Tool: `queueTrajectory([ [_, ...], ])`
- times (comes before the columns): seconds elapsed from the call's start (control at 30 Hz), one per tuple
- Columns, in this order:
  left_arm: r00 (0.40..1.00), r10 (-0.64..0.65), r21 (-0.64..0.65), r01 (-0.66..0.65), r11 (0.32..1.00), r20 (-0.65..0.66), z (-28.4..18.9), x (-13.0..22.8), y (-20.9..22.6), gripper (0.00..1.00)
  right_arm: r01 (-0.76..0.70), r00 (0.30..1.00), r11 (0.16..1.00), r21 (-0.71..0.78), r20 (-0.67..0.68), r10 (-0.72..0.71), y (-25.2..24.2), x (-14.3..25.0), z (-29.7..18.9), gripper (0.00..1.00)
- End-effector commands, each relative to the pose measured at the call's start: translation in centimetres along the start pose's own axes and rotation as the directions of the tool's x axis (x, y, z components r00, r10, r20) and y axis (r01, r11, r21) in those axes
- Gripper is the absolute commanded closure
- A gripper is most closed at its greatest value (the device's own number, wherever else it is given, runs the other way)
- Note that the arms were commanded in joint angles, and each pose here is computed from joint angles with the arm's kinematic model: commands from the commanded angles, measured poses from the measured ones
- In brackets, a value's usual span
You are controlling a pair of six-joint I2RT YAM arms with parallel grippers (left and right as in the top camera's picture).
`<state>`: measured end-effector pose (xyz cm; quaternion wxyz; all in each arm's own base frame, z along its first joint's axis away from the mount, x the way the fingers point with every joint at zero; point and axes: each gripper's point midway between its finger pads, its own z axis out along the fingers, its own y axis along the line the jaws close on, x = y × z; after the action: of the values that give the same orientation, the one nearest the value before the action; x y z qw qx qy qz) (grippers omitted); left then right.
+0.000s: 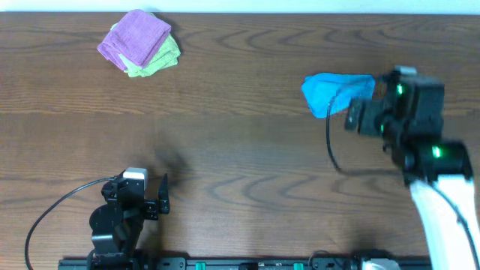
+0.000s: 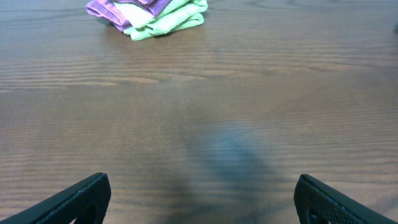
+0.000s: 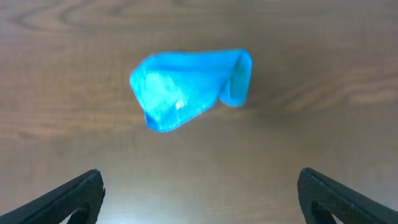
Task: Fold the cloth
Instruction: 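Reach the right gripper to the blue cloth and grasp its corner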
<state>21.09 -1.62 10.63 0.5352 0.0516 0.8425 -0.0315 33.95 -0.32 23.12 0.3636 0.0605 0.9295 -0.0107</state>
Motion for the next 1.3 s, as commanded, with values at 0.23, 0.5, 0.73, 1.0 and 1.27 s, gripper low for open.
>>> queueTrajectory([
  [0.23,1.0,0.018,0.003,-0.018,1.0,-0.014,0.2,0.6,-0.1,0.05,-0.033,0.994,0.999,-0.005,-0.1,0.032,0.8,-3.9,9.7,0.01],
  [0.5,1.0,0.018,0.003,-0.018,1.0,-0.014,0.2,0.6,-0.1,0.05,-0.086,0.984,0.996,-0.037,-0.162,0.079,1.9,-2.3,15.4,0.01],
  [0.73,1.0,0.018,0.003,-0.018,1.0,-0.014,0.2,0.6,-0.1,0.05,-0.247,0.935,0.969,-0.001,-0.263,0.238,2.3,0.7,18.9,0.08],
  [1.0,1.0,0.018,0.003,-0.018,1.0,-0.014,0.2,0.6,-0.1,0.05,-0.331,0.886,0.933,0.141,-0.294,0.358,0.6,2.8,19.4,0.11],
  [1.27,1.0,0.017,0.003,-0.017,1.0,-0.014,0.2,0.6,-0.1,0.04,-0.328,0.884,0.931,0.161,-0.295,0.363,0.1,3.3,20.4,0.14],
])
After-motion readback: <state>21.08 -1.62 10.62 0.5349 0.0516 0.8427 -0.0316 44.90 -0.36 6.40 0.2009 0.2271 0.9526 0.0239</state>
